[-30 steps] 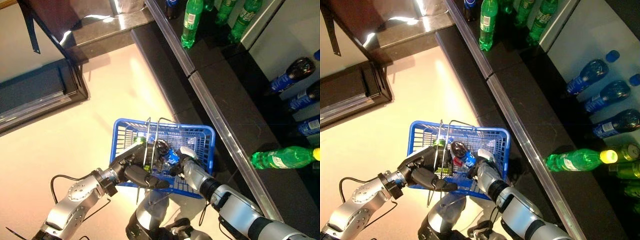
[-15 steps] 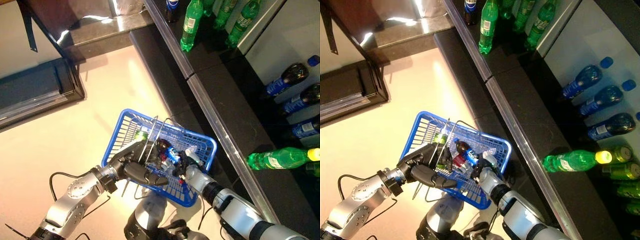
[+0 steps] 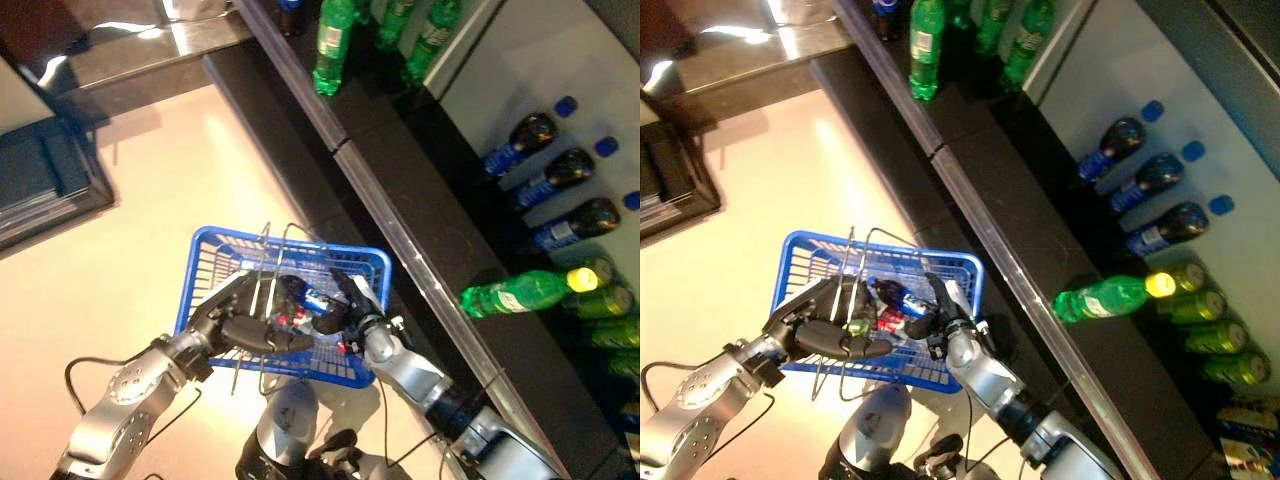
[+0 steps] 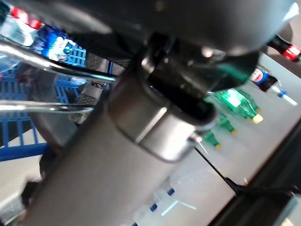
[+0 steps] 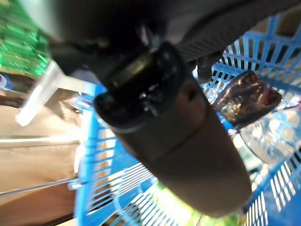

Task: Pick up the drink and place into the basket.

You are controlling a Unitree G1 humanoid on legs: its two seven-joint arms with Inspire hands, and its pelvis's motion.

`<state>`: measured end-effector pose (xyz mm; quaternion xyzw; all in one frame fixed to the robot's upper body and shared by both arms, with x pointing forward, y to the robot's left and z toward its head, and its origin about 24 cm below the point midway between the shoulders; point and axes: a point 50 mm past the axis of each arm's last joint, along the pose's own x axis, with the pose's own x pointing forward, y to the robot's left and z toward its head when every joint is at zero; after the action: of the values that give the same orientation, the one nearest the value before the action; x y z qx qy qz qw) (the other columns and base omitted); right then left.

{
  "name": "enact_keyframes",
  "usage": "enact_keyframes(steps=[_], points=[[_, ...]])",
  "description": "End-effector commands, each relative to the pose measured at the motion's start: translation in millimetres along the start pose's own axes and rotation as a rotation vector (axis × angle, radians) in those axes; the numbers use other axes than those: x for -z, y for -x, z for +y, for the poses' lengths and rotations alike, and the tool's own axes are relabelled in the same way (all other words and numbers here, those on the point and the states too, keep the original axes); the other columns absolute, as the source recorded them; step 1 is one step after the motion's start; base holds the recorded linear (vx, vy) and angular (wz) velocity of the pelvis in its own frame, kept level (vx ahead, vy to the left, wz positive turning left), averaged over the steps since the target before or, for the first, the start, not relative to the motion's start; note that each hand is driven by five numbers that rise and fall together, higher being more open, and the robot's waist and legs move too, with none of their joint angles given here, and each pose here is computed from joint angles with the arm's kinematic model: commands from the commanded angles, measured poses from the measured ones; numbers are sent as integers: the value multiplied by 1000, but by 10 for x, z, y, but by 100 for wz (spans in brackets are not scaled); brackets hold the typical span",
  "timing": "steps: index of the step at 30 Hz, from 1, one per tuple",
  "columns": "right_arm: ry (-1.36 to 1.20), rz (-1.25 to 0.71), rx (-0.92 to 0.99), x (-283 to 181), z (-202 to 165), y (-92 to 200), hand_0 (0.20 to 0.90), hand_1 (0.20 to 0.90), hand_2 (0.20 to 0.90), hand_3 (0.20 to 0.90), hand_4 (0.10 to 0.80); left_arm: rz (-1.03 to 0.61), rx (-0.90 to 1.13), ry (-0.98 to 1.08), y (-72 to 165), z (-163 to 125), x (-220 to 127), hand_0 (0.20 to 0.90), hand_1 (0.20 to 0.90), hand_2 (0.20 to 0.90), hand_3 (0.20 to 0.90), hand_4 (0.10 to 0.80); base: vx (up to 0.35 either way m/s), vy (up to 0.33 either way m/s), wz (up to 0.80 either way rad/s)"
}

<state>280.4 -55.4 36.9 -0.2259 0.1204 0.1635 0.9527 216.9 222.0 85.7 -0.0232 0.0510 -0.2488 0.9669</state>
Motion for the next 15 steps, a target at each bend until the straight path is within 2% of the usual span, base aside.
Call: enact_keyframes(steps=[1, 7, 15], points=[[55, -15, -16, 150, -215, 202, 900, 900, 900, 900, 800, -910, 129, -70, 285, -159, -1345, 300, 300, 300, 200, 100, -11, 33, -21], [-79, -149, -111, -53, -297, 418, 900, 900, 900, 900, 800, -890, 28, 21, 349, 17, -1217, 300, 300, 300, 200, 100, -28, -12, -23], [-226, -267, -262, -74, -390, 658, 900, 900, 900, 900, 800, -779, -282, -49, 556, 327, -881, 300, 300, 300, 200, 100, -10, 12, -20]])
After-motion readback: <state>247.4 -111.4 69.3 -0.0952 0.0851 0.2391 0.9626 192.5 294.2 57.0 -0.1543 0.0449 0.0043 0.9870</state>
